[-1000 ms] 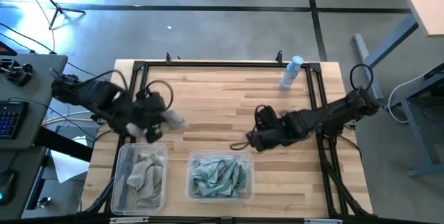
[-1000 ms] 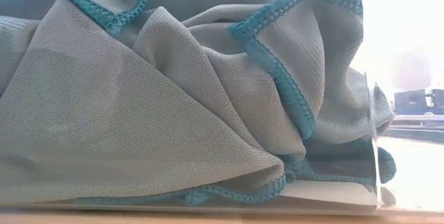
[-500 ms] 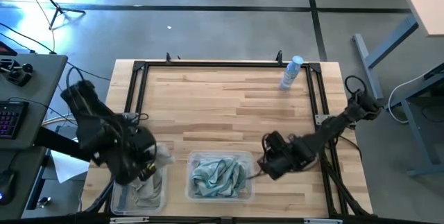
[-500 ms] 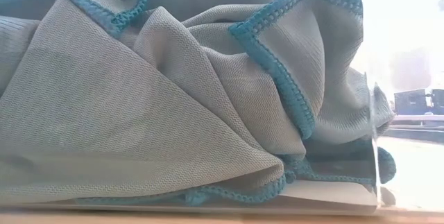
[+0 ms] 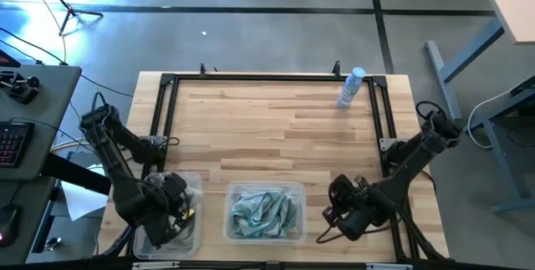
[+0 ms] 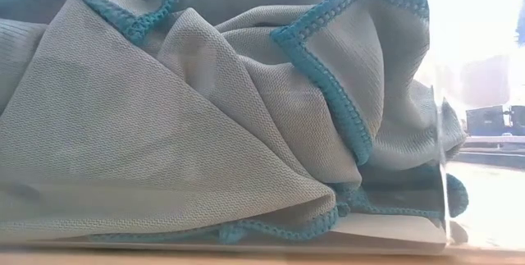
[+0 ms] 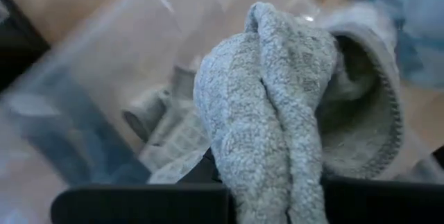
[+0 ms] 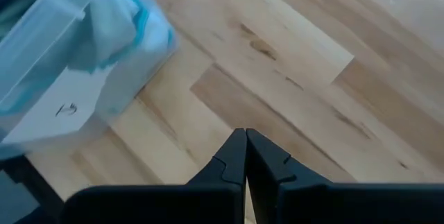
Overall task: Sort microfiber towel by color & place in baskets
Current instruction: Put the grey towel into the left transparent bin
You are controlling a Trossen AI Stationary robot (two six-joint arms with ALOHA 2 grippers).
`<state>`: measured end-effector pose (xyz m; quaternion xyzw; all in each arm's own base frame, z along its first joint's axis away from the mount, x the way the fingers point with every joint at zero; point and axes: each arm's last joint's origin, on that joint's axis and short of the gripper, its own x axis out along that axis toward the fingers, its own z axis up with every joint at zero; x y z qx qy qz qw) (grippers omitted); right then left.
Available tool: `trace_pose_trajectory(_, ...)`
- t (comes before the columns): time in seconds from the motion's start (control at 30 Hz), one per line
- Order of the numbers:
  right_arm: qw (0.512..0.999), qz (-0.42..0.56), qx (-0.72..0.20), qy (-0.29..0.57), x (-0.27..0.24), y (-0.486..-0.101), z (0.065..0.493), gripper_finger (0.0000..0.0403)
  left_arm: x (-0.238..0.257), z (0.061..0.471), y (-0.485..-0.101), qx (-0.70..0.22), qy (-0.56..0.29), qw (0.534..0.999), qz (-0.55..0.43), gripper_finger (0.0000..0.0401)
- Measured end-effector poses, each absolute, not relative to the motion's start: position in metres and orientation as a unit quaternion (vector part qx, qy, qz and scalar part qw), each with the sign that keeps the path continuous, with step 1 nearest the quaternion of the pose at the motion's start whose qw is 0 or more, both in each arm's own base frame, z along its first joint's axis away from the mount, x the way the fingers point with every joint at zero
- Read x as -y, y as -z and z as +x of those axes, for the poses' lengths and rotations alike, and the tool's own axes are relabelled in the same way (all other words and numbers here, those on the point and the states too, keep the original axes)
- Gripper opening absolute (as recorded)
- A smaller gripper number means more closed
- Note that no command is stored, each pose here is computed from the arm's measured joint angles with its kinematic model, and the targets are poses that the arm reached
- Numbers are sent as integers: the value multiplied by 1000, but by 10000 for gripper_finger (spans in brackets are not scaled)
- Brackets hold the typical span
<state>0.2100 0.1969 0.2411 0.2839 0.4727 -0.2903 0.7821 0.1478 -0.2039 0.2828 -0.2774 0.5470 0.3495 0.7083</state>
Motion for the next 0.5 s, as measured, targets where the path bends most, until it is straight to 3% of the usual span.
trace_pose_trajectory(0.5,781,300,-471,281,-212,-241,195,0,207,128,-209,-562,-308,726,-250,34)
